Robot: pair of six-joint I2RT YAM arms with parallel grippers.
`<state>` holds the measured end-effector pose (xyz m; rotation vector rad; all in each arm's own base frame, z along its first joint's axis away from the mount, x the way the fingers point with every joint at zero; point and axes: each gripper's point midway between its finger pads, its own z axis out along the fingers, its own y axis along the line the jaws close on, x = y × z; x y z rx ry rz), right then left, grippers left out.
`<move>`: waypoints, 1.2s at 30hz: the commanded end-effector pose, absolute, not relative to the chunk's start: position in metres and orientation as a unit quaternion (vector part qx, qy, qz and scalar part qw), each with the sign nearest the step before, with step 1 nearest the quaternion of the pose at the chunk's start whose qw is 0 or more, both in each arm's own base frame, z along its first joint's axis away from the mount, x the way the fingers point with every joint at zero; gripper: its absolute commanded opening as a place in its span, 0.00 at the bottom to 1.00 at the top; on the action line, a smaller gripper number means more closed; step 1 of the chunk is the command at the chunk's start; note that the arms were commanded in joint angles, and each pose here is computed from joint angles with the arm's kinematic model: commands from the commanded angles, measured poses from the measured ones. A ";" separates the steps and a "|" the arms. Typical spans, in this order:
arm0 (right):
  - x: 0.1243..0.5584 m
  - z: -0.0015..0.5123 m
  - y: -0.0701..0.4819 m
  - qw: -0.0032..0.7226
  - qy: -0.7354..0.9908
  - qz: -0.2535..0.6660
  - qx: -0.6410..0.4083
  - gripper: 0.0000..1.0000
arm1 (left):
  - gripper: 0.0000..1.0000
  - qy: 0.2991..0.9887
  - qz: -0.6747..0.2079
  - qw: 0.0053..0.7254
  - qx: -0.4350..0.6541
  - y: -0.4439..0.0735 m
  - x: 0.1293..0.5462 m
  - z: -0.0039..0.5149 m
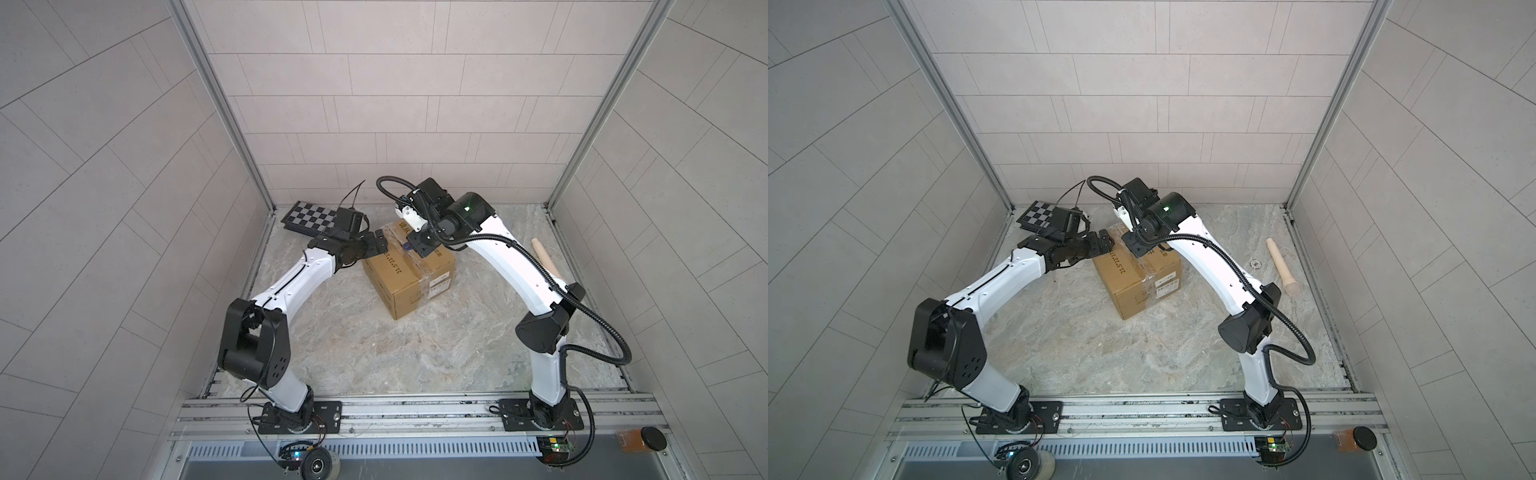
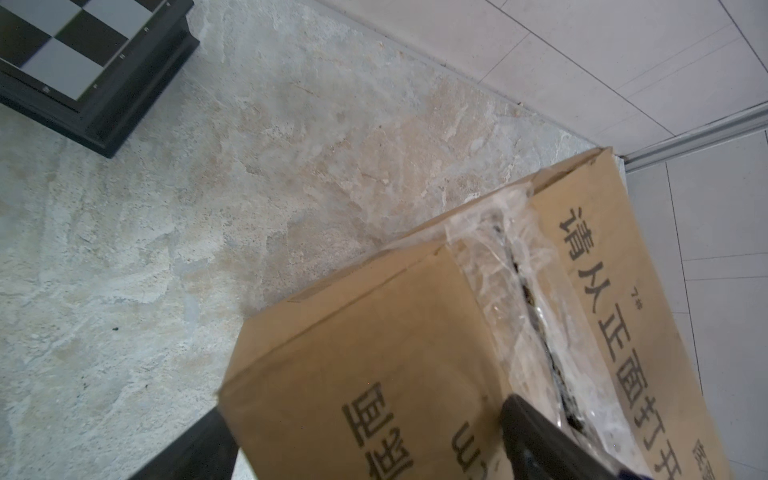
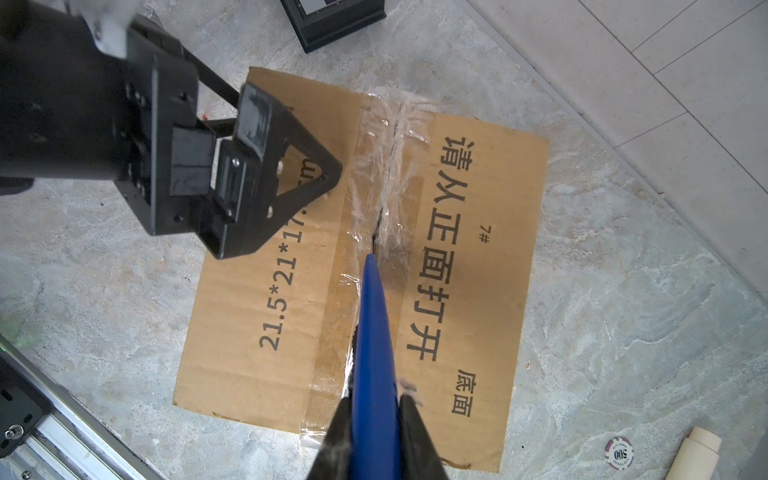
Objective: Unpack the express box
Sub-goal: 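Continue slicing the tape seam with the right gripper's knife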
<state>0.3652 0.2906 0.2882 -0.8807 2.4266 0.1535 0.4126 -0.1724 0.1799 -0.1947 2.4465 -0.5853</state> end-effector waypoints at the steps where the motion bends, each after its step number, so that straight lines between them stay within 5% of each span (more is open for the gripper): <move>1: 0.363 0.292 0.313 0.284 0.890 0.098 -0.344 0.00 | 1.00 0.931 -0.222 0.287 -0.049 -0.184 0.401 0.181; 21: 0.325 0.322 0.258 0.271 0.892 0.035 -0.359 0.00 | 1.00 0.962 -0.120 0.222 -0.109 -0.150 0.389 0.107; 36: 0.359 0.274 0.315 0.250 0.891 0.084 -0.369 0.00 | 1.00 0.959 -0.137 0.225 -0.109 -0.155 0.391 0.106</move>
